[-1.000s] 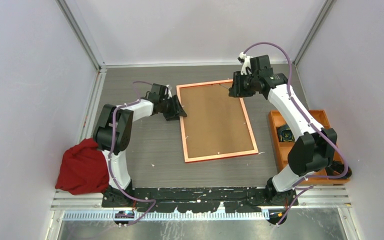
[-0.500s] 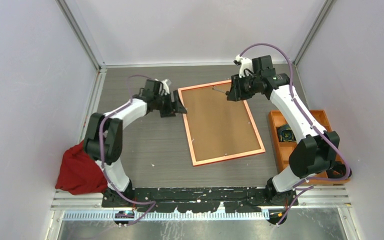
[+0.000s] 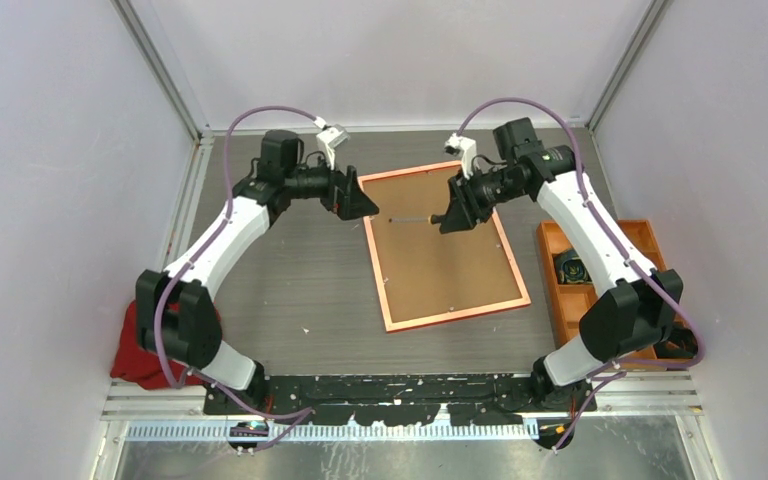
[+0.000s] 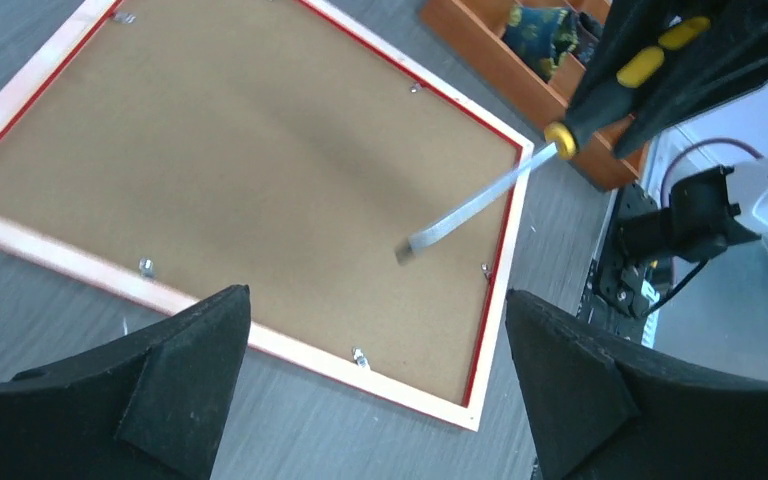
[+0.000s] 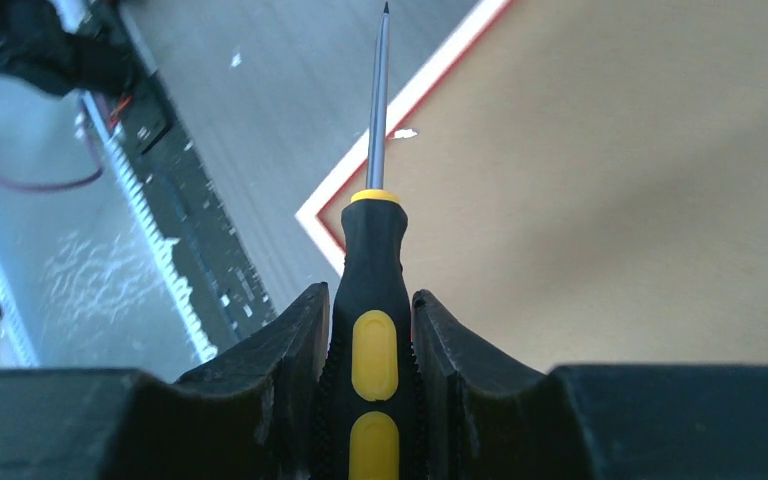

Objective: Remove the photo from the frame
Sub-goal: Adjust the screwdriver.

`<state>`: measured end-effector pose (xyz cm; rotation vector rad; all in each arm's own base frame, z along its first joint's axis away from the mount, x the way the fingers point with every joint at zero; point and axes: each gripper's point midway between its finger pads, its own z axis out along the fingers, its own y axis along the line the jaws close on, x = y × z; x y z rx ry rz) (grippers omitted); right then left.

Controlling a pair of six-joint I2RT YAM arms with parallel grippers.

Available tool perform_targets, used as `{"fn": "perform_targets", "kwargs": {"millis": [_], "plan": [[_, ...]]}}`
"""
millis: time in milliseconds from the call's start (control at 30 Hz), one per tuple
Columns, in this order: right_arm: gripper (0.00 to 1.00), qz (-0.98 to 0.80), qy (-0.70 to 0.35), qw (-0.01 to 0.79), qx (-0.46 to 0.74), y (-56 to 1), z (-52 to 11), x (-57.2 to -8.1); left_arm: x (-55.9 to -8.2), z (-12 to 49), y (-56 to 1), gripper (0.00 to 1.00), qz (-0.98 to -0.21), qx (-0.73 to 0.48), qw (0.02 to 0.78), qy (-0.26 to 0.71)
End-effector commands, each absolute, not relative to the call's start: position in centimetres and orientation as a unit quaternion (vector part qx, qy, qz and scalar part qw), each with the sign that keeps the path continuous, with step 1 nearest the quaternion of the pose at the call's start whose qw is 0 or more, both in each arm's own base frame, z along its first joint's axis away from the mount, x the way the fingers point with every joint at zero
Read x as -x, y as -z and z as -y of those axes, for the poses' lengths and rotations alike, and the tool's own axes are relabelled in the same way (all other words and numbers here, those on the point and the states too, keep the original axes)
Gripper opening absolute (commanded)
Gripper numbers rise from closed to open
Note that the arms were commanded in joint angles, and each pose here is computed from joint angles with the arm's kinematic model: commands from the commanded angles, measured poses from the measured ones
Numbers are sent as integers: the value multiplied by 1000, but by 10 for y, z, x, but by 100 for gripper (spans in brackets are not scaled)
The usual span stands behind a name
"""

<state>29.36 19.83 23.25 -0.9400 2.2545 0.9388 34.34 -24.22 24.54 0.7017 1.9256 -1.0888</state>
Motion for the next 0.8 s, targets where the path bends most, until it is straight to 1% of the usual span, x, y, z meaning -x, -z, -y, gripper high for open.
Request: {"fn": "perform_targets", "kwargs": {"millis": [0, 100, 200, 367, 433, 500, 567, 633, 700, 767], "plan": [[1, -767, -395, 249, 440, -263, -220, -248, -319, 264, -247, 100, -708, -414, 353, 450], [1, -759, -399, 236, 457, -259, -229, -240, -303, 275, -245, 100, -696, -443, 319, 466], [1, -754, -405, 224, 467, -254, -235, -235, -279, 285, -252, 100, -663, -459, 294, 513], [1, -748, -416, 220, 468, -252, -238, -233, -240, 290, -252, 100, -625, -500, 254, 543], [1, -747, -420, 217, 468, -249, -239, -233, -225, 289, -250, 99, -618, -507, 231, 554], [1, -747, -424, 212, 467, -248, -240, -233, -216, 290, -246, 96, -616, -514, 215, 556], [1, -742, -432, 207, 469, -248, -241, -231, -213, 291, -238, 90, -622, -518, 202, 551], [1, -737, -443, 202, 470, -251, -243, -227, -211, 293, -230, 80, -628, -521, 190, 546], [1, -736, -446, 200, 468, -251, -244, -227, -208, 297, -225, 65, -631, -522, 177, 546], [1, -736, -447, 197, 468, -250, -244, -227, -207, 302, -223, 45, -631, -523, 167, 549]]}}
